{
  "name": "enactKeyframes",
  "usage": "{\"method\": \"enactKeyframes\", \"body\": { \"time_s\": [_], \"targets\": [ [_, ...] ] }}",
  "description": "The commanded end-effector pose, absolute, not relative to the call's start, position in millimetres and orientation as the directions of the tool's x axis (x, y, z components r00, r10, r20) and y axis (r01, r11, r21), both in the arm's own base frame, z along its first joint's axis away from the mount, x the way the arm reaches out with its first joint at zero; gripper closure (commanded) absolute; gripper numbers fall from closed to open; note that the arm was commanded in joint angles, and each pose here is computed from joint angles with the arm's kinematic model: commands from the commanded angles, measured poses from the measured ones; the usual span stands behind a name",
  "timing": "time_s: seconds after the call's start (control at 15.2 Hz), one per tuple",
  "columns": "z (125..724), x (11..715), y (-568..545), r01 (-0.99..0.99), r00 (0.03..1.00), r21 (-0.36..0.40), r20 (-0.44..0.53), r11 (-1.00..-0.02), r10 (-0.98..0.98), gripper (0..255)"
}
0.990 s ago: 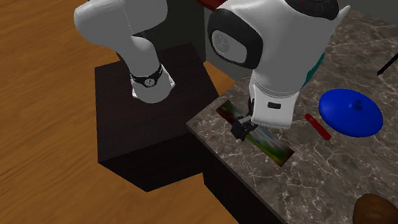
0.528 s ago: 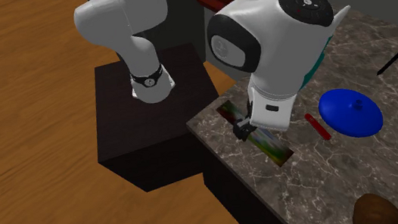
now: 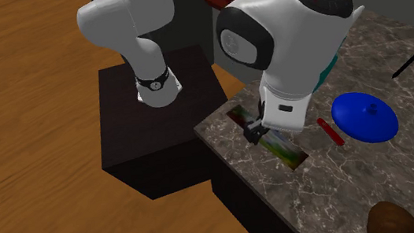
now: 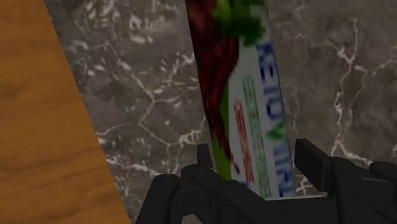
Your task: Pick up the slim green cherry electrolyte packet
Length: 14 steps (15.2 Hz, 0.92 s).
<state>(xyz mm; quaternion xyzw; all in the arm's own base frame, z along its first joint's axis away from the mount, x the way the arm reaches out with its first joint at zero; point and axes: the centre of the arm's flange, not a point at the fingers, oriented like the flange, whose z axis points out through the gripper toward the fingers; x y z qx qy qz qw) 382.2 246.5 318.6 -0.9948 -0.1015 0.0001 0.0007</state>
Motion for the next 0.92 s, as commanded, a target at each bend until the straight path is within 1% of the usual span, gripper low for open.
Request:
{"method": "enactKeyframes", "body": {
  "time_s": [0.0,0.73,0.86],
  "targets": [
    [328.5,383.1,245.7,0.202,0.979,-0.001,0.000,-0.979,0.202,255],
    [386.6,383.1,245.7,0.202,0.979,-0.001,0.000,-0.979,0.202,255],
    [387.4,383.0,245.7,0.202,0.979,-0.001,0.000,-0.979,0.202,255]
  ]
}}
